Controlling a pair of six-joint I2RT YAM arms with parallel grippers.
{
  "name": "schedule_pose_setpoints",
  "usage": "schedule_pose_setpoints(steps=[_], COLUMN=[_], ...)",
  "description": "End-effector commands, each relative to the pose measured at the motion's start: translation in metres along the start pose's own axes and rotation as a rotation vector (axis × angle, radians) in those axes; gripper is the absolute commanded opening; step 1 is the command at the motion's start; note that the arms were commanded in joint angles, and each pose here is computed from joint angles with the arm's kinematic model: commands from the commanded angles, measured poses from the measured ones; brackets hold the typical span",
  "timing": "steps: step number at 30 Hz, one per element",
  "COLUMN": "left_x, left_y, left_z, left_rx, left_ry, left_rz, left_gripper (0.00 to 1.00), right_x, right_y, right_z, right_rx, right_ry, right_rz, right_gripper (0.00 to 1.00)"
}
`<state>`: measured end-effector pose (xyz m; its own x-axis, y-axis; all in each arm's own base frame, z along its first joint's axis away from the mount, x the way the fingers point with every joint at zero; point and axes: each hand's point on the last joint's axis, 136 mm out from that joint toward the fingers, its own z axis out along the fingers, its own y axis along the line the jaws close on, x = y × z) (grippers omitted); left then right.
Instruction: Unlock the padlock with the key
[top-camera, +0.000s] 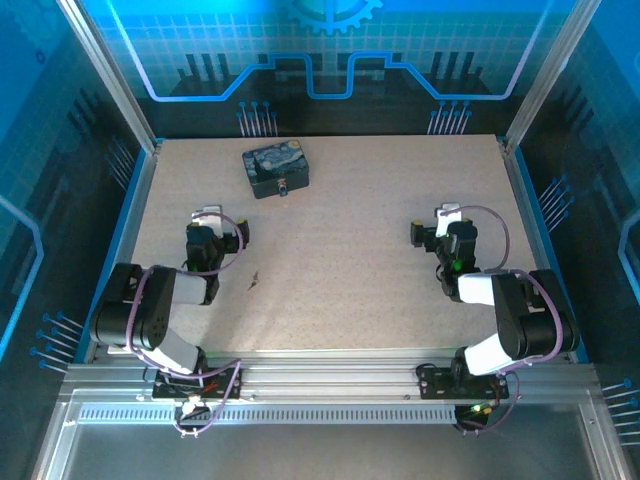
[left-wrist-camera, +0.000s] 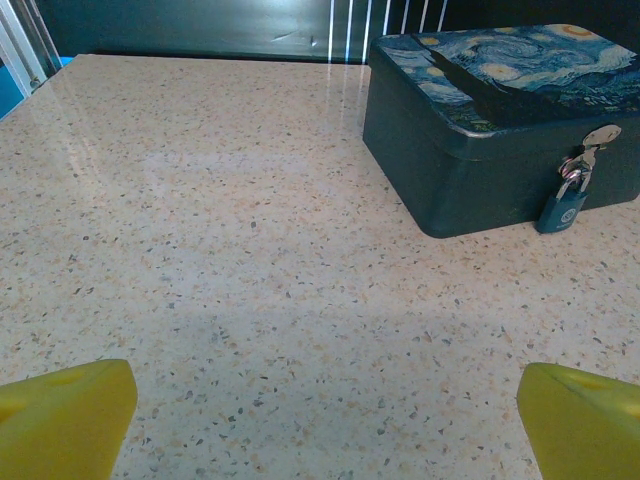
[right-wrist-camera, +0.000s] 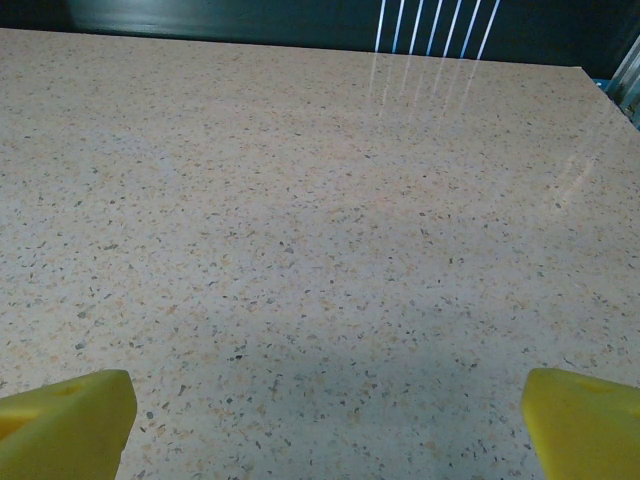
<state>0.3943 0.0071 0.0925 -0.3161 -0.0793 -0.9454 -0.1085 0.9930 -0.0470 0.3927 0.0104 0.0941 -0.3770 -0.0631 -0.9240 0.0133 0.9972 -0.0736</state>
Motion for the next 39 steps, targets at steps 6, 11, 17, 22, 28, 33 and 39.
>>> schedule_pose_setpoints(steps=[6,11,17,22,28,33,39], left_x=[-0.005,-0.014,-0.025,-0.026,0.0,0.027,0.071], left_y=[-0.014,-0.022,-0.024,-0.046,-0.068,-0.06,-0.064], left_z=[0.001,-0.011,-0.039,-0.068,-0.106,-0.131,-0.153], left_rx=[0.088,0.141,0.123,0.143,0.163,0.079,0.075], left_ry=[0.007,-0.022,0.129,0.432,0.608,0.657,0.724], left_rz=[0.014,0.032,-0.07,-0.22,-0.3,-0.389,-0.475], left_gripper=[0.99,0.96,0.86,0.86,0.99,0.99,0.99], right_x=[-0.006,-0.029,-0.061,-0.084,-0.08,-0.033,0.005], right_y=[0.006,0.014,0.03,0.074,0.196,0.289,0.334], right_z=[0.002,-0.003,-0.021,-0.023,-0.036,-0.067,-0.095], right_rx=[-0.014,-0.056,-0.107,-0.15,-0.402,-0.643,-0.742], right_ry=[0.004,0.105,0.185,0.284,0.369,0.474,0.498], right_rz=[-0.02,-0.041,0.094,0.119,-0.047,-0.145,-0.213], right_gripper=[1.0,1.0,1.0,1.0,1.0,0.99,0.98])
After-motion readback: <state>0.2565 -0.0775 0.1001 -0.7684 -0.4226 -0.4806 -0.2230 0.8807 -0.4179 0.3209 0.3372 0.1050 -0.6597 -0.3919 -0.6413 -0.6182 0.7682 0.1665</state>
